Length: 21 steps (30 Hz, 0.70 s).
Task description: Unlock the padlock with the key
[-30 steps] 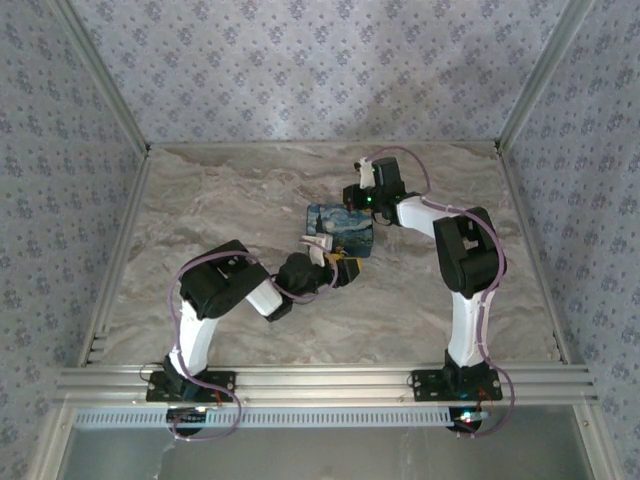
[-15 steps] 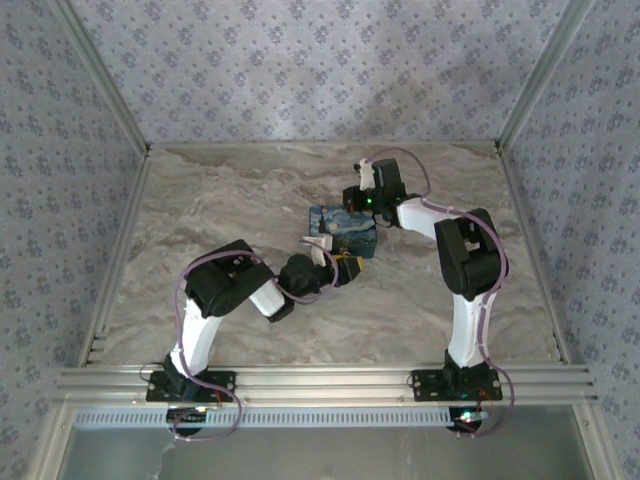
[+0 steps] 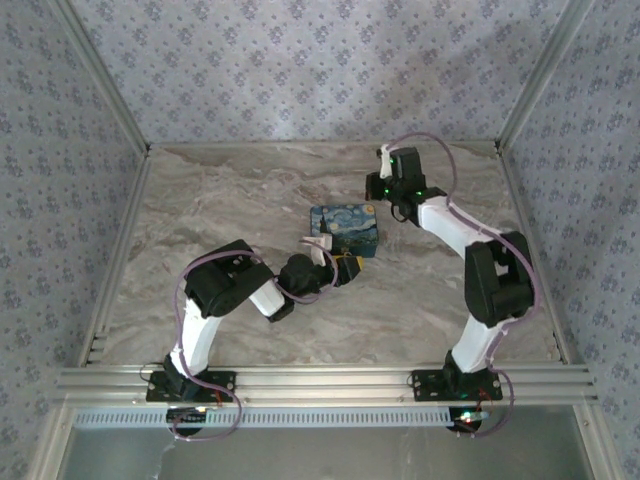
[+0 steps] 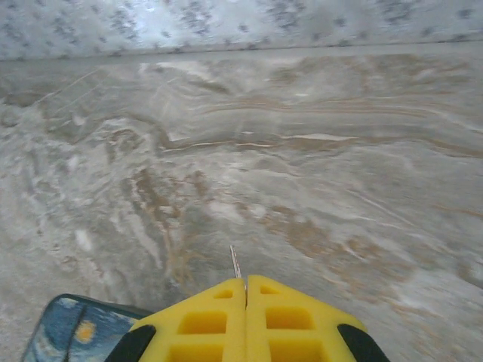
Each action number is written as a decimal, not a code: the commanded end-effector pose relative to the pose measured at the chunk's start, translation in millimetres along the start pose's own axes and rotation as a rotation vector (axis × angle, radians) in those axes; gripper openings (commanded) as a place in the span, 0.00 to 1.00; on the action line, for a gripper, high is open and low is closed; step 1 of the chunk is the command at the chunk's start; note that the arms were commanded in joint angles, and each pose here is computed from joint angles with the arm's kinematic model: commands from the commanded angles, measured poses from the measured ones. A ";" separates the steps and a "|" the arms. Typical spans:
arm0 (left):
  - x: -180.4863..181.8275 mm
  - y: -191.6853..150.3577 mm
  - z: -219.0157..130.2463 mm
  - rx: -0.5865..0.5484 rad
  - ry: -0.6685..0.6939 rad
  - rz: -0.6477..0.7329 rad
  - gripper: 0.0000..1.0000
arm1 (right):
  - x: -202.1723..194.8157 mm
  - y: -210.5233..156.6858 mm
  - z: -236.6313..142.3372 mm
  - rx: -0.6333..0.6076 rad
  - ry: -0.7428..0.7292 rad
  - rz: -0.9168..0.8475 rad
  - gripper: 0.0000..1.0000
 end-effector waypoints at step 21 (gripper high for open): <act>12.6 -27.4 -4.8 0.147 0.051 -0.017 0.70 | -14.0 -113.1 -15.8 0.187 -0.172 -0.030 0.00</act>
Point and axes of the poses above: each hand's point on the last joint's axis, 136 mm out from that joint toward the fingers, its own z axis out along the fingers, its own x axis along the line the jaws close on, y = z × x, the point moved 3 cm from there along -z, back along the fingers, and after that the axes turned 10 degrees about z, right-handed, at the moved point
